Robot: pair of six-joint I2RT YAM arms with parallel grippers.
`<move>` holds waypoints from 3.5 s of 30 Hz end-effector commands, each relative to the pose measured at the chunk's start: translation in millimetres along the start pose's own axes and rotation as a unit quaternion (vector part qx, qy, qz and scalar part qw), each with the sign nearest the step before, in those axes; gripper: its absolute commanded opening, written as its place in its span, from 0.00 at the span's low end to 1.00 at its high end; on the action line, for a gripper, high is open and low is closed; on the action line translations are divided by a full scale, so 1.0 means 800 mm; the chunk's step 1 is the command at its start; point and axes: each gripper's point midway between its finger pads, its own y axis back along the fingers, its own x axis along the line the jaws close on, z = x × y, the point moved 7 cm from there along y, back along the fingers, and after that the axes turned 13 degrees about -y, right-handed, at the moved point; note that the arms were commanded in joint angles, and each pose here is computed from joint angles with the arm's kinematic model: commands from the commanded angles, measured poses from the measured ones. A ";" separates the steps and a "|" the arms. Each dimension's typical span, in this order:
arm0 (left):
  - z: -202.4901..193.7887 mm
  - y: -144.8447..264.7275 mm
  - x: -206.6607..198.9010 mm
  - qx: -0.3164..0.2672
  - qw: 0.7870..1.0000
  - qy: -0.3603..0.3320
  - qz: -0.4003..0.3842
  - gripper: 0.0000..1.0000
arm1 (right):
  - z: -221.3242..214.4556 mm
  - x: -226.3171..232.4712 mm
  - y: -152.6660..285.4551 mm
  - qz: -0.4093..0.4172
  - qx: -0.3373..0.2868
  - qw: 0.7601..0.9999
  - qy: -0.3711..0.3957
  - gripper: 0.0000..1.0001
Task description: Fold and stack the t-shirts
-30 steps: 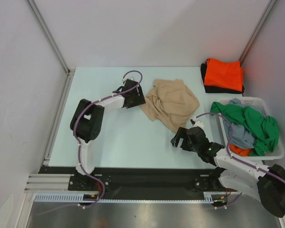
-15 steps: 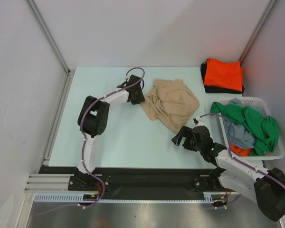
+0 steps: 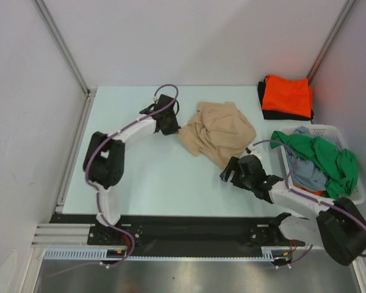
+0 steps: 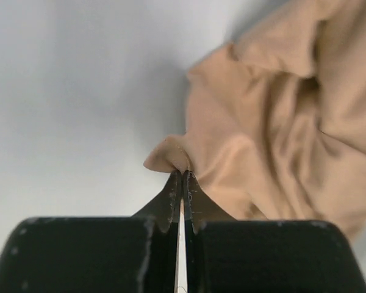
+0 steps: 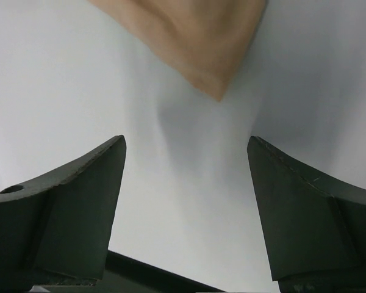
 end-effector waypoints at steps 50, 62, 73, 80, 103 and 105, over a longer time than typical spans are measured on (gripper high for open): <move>0.027 0.343 0.121 -0.184 0.983 -0.014 0.021 0.01 | 0.239 0.187 0.012 -0.118 -0.068 0.962 0.237 0.66; -0.047 0.275 0.162 -0.122 0.992 -0.036 0.024 0.00 | 0.156 0.094 -0.033 -0.041 0.033 0.995 0.082 0.70; -0.087 0.258 0.179 -0.135 0.989 -0.047 0.043 0.01 | 0.209 0.139 -0.108 0.012 0.041 0.997 0.066 0.66; -0.088 0.259 0.177 -0.137 0.989 -0.051 0.034 0.01 | 0.167 0.145 -0.123 -0.048 0.040 0.992 0.109 0.63; -0.088 0.259 0.177 -0.138 0.988 -0.053 0.035 0.00 | 0.156 0.142 -0.141 -0.143 0.013 0.975 0.172 0.33; -0.088 0.259 0.177 -0.138 0.988 -0.053 0.035 0.00 | 0.156 0.142 -0.141 -0.143 0.014 0.974 0.173 0.26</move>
